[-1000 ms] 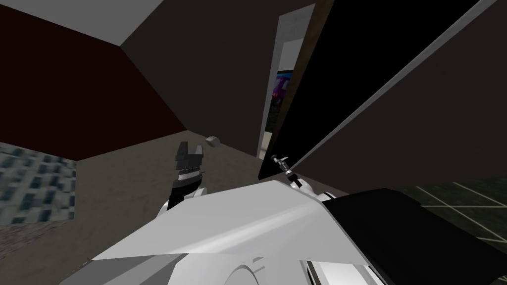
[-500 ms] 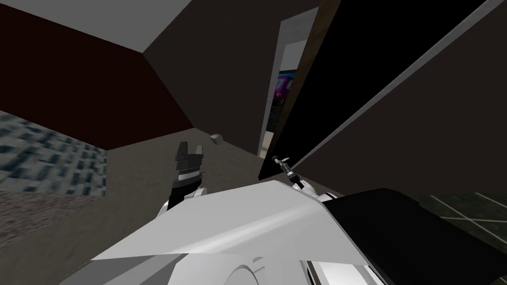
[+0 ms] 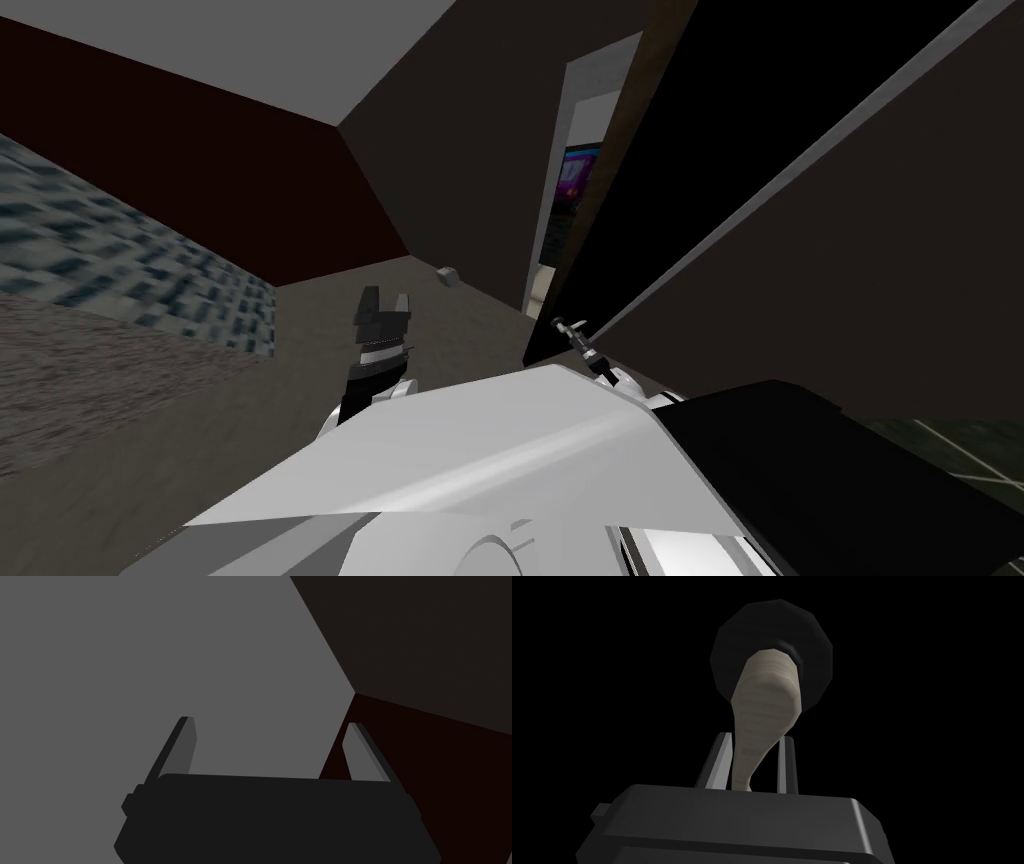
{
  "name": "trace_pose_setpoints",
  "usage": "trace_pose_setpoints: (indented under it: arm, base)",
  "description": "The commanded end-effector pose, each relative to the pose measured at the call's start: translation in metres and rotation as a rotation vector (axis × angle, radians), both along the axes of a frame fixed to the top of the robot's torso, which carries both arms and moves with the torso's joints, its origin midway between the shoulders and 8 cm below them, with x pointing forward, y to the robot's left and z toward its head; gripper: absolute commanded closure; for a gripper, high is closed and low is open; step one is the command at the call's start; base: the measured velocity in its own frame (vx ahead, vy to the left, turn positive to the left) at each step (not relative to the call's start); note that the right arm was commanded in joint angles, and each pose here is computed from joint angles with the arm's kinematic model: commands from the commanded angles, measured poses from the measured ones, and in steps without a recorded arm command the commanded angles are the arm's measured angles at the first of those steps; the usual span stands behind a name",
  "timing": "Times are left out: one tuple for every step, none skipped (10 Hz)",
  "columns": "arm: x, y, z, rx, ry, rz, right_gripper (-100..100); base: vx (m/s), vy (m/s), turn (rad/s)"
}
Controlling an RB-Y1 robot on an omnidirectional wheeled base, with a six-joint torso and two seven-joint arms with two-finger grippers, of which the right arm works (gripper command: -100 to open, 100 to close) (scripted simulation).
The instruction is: Pull the door open
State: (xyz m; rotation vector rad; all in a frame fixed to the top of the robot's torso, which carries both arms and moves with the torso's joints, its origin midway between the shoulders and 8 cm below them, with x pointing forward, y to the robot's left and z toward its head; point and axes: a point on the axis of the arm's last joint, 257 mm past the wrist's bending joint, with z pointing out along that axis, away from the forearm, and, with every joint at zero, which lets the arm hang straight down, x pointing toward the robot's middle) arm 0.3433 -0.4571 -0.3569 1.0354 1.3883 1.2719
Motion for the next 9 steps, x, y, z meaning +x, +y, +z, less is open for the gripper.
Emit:
trace_pose_setpoints:
  arm:
    - [-0.0063, -0.0017, 0.0015, -0.001, -0.004, 0.006, 100]
    - [-0.0084, -0.0025, 0.0019, -0.002, -0.005, 0.008, 100]
    - [-0.0072, -0.0013, 0.0001, 0.001, 0.001, 0.007, 100]
    - [-0.0104, -0.0013, -0.0012, 0.002, 0.004, 0.009, 100]
    - [-0.0109, -0.0016, -0.0011, 0.002, 0.003, 0.009, 100]
    - [-0.0119, -0.0023, -0.0007, 0.001, 0.002, 0.01, 100]
    - [-0.0131, -0.0029, -0.0004, 0.001, 0.001, 0.011, 100]
    - [-0.0144, -0.0037, 0.0, 0.0, 0.0, 0.012, 100]
    - [-0.0156, -0.0044, 0.0004, 0.0, -0.001, 0.013, 100]
  base:
    - [-0.204, -0.085, 0.141]
    - [-0.166, -0.086, 0.103]
    - [-0.068, -0.038, 0.02]
    - [-0.153, -0.072, 0.185]
    - [-0.169, -0.081, 0.173]
    - [-0.173, -0.066, 0.131]
    - [-0.222, -0.09, 0.171]
    - [-0.208, -0.118, 0.191]
    - [-0.196, -0.112, 0.182]
